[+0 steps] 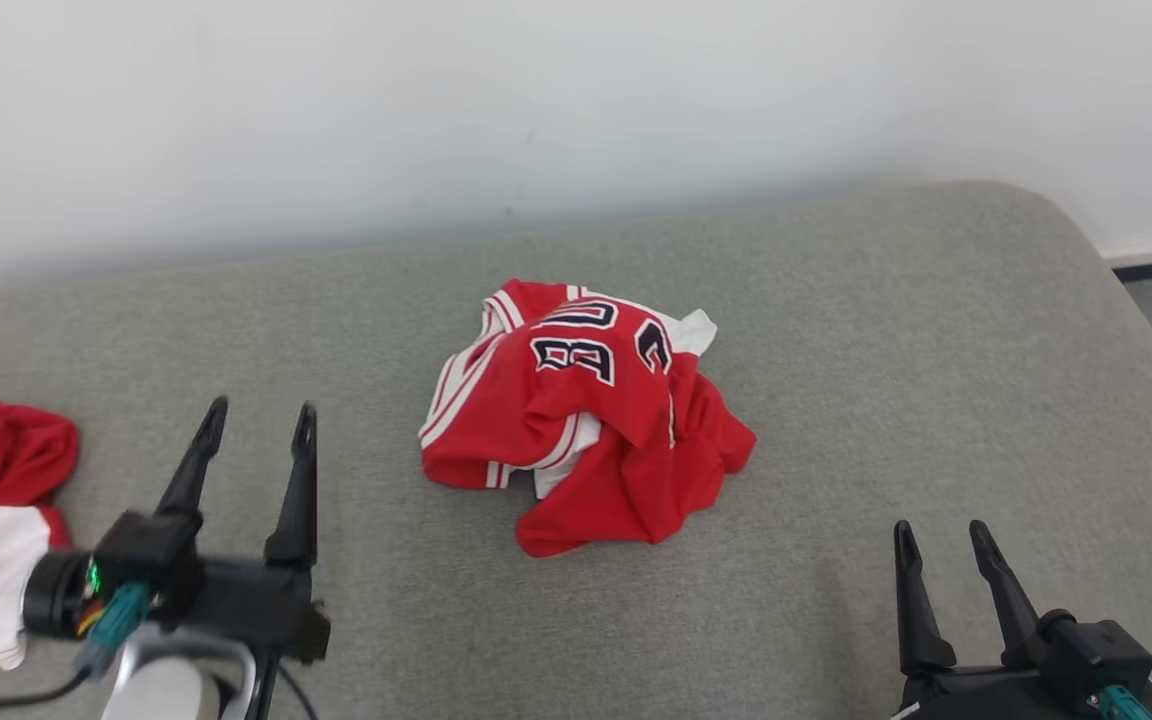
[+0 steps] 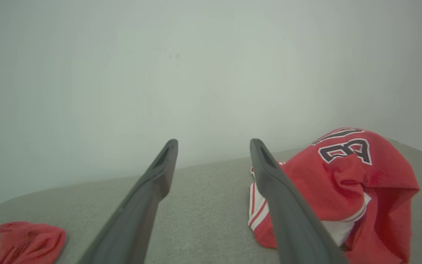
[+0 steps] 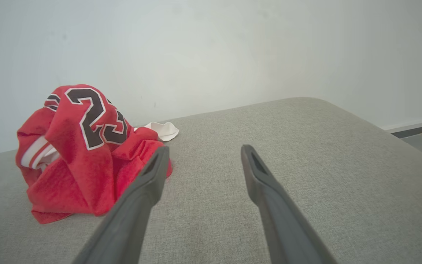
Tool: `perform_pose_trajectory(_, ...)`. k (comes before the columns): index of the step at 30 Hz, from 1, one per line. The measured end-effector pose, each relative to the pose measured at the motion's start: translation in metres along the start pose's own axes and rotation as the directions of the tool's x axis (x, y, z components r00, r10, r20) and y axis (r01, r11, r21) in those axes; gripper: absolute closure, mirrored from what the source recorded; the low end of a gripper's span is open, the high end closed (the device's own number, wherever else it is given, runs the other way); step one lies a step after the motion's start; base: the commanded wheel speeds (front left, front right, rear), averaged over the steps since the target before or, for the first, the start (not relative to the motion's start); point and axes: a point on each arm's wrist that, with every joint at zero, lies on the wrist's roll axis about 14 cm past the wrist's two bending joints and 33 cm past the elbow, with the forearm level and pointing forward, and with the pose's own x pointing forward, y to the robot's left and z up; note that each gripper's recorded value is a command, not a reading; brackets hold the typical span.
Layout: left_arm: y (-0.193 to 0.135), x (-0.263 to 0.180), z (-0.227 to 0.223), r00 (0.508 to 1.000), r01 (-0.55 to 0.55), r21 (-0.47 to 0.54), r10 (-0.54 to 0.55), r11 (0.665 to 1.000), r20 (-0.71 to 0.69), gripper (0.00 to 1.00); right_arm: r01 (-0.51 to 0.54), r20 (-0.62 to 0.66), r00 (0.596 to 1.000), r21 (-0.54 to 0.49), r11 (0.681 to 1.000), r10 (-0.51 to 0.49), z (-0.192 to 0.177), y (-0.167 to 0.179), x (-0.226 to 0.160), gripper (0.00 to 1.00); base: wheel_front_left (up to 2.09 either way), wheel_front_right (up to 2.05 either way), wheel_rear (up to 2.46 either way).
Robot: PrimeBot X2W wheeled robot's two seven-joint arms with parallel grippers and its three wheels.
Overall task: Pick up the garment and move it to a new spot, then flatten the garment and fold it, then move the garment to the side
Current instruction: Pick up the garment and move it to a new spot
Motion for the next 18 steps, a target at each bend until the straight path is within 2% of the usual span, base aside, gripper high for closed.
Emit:
perform_pose_trajectory(12, 0.043, -0.068, -0.004, 0.978, -0.206, 0.017, 0.206, 0.978, -0.016, 0.00, -0.054, 0.010, 0.998, -0.004, 0.999, 0.054, 0.003, 0.017, 0.003, 0.00, 0.00, 0.00, 0.00)
perform_pose_trajectory(18, 0.047, -0.088, -0.005, 0.967, -0.255, 0.017, 0.255, 0.967, -0.019, 0.00, -0.069, 0.016, 0.997, -0.003, 0.998, 0.069, 0.004, 0.022, 0.003, 0.00, 0.00, 0.00, 0.00)
